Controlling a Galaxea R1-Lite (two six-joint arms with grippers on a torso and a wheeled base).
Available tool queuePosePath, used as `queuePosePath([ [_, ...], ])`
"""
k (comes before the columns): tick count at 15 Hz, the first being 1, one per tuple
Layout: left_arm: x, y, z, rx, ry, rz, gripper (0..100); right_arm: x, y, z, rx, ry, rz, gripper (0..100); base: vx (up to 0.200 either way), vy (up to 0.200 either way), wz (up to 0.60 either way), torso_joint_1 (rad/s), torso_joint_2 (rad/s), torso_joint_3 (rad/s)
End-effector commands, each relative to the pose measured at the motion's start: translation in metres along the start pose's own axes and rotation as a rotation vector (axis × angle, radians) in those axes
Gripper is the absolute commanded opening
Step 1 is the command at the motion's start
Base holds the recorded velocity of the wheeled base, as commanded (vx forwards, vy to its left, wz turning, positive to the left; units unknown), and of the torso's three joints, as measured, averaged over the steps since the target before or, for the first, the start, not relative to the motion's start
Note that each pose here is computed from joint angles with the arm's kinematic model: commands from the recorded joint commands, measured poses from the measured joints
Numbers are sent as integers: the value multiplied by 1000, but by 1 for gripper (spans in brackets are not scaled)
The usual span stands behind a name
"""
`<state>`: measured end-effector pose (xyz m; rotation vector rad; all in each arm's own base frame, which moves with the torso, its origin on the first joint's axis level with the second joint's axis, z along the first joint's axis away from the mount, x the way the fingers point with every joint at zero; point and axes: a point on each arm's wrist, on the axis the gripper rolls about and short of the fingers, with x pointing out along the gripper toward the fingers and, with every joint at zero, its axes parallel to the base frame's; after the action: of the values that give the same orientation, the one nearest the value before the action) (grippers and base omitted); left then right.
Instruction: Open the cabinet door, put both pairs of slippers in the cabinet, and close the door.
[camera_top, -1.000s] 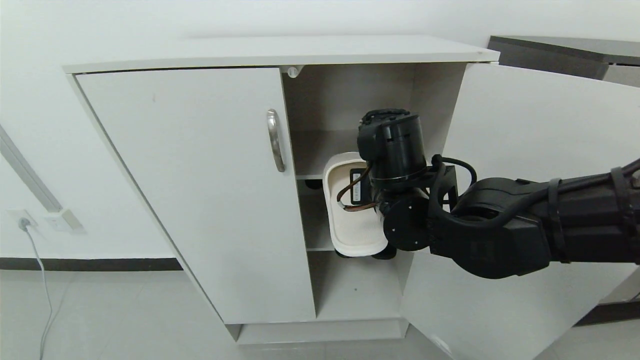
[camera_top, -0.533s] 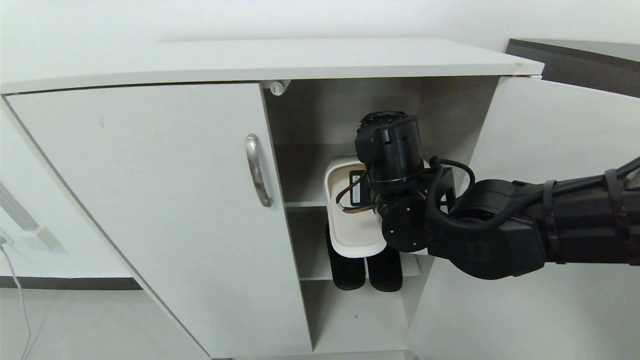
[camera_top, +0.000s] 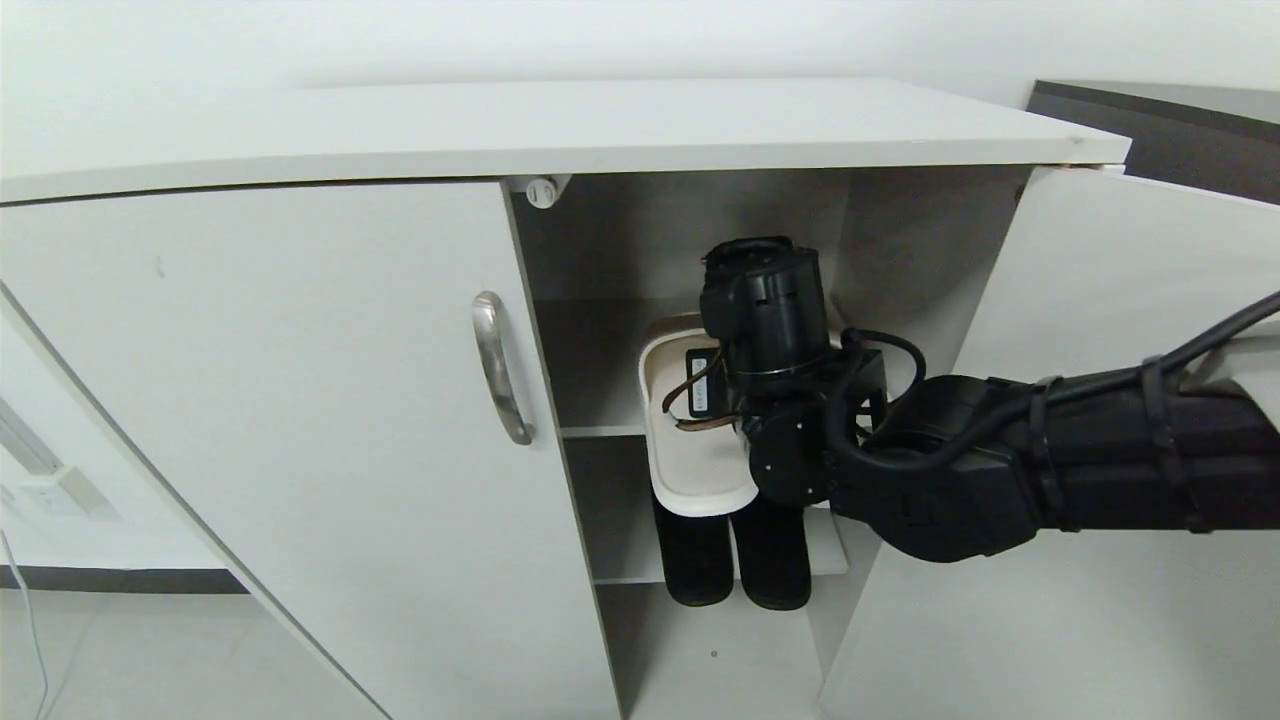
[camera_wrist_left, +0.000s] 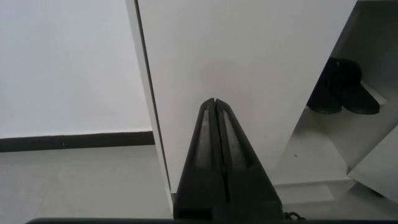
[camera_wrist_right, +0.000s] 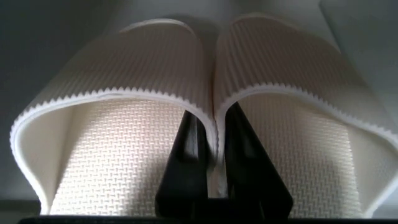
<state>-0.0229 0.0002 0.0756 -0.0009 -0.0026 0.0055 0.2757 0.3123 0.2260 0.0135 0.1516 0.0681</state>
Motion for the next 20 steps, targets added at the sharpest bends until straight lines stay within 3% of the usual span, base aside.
queuePosePath([
  [1,0,0,0,-1,1,1,0,16,4,-6,-8,2,-7,0,0,0,0,0,0,0],
  [6,0,0,0,-1,1,1,0,55,1,8,27,-19,-70,0,0,0,0,0,0,0],
  [11,0,0,0,-1,1,2,0,58,0,29,58,-50,-76,0,0,0,0,0,0,0],
  [20,0,0,0,2,1,4,0,73,0,17,42,-28,-68,0,0,0,0,0,0,0],
])
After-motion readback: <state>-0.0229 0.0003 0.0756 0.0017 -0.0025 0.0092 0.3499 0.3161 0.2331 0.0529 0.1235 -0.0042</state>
